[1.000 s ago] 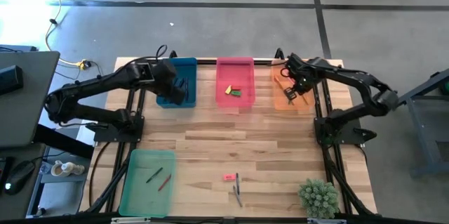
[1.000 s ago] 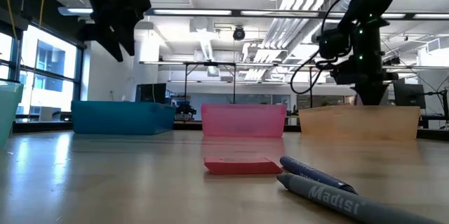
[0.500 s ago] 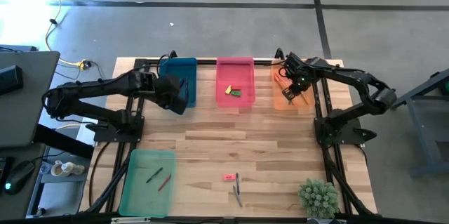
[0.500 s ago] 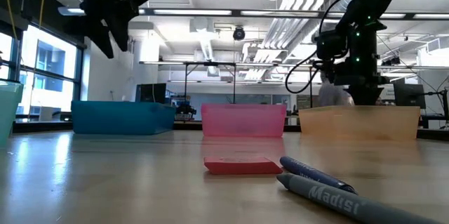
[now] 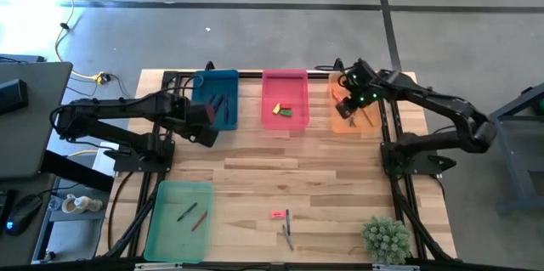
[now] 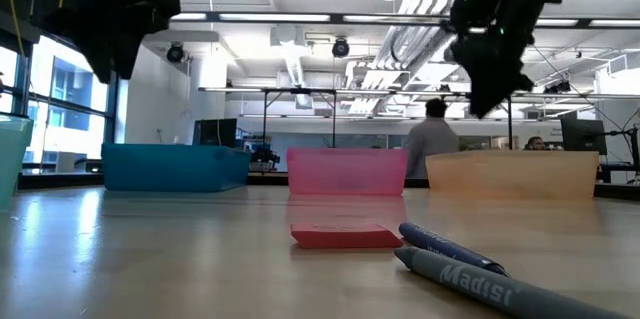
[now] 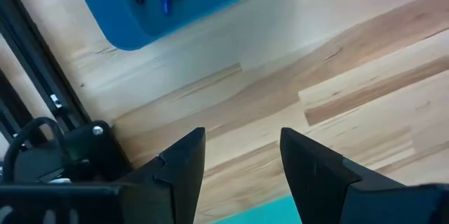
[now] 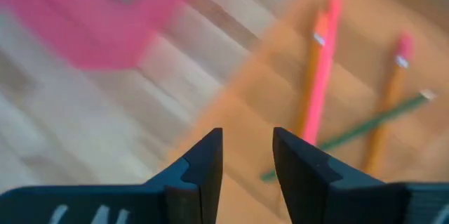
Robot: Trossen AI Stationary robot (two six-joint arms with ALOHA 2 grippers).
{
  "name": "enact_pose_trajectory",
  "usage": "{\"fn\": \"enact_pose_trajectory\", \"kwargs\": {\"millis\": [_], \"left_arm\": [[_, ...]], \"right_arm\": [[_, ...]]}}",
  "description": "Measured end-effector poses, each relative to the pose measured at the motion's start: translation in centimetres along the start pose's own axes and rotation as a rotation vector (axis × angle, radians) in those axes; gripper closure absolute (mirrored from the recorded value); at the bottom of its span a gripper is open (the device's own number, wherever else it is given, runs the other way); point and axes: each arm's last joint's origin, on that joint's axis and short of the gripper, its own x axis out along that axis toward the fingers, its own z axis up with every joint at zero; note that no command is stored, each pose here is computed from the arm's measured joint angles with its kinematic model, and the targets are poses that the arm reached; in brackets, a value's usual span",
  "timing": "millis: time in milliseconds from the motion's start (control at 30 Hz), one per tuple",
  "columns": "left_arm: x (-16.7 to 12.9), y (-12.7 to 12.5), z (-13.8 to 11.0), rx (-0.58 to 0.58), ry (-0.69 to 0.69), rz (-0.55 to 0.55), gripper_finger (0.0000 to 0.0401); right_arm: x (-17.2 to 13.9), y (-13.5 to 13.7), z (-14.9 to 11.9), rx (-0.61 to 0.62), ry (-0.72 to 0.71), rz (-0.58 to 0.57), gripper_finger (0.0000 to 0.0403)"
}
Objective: Sort crayons/erasers/pens/pencils in bins
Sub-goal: Put the blue crayon into the green bin
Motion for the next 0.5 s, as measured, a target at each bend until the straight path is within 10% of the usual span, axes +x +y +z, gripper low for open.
{"fn": "enact_pose_trajectory", "kwargs": {"millis": [500], "left_arm": [[-0.2, -0.8, -1.6, 0.273, 0.036, -0.031, 0.0229]], "right_arm": [[-4.6, 11.9, -2.7, -0.157, -0.172, 0.252, 0.0286]]}}
